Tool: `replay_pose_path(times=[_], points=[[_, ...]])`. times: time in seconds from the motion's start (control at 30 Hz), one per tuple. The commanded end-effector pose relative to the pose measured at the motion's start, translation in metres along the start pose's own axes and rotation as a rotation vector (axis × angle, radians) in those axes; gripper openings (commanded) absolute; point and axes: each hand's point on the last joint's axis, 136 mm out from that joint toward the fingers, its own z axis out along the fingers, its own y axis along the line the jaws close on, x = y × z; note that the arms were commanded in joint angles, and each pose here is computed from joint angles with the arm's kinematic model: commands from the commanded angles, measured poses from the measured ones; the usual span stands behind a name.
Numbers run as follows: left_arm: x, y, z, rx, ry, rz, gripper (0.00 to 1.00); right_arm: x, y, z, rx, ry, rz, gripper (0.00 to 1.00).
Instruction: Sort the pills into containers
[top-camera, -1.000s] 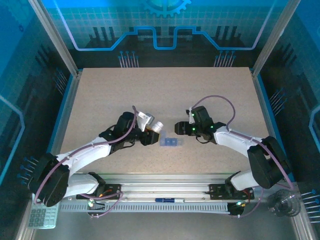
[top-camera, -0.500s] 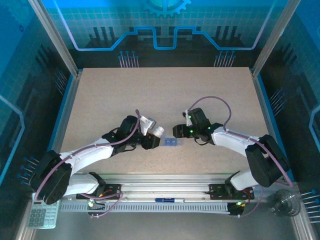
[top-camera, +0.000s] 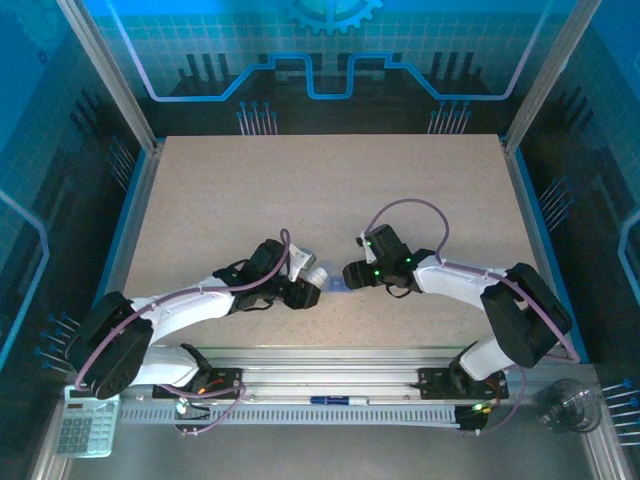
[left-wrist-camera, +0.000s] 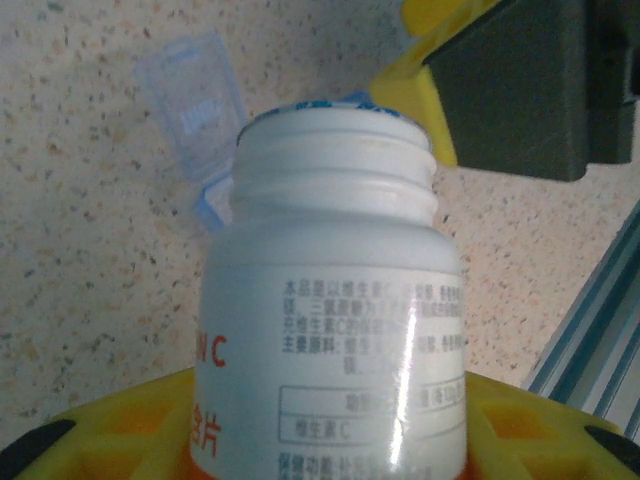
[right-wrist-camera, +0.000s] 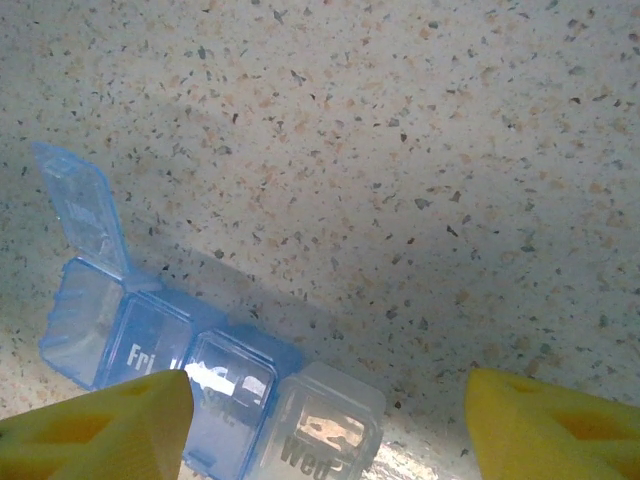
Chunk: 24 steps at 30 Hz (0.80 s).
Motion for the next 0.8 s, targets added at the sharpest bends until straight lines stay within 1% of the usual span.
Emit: replay_pose_path(times=[0.0, 0.27, 0.77], points=[[0.007, 0.003, 0.003, -0.035, 0.05, -0.001, 0.0, -0.001, 0.003, 0.003, 0.02, 0.013, -0.027, 0.73], [0.015, 0.007, 0.01, -0.086, 0.144, 0.034, 0.0, 0.001, 0.003, 0.008, 0.024, 0.025, -0.019, 0.73], [0.016, 0.006, 0.016, -0.126, 0.226, 0.083, 0.0, 0.006, 0.001, 0.011, 0.027, 0.034, -0.007, 0.73]])
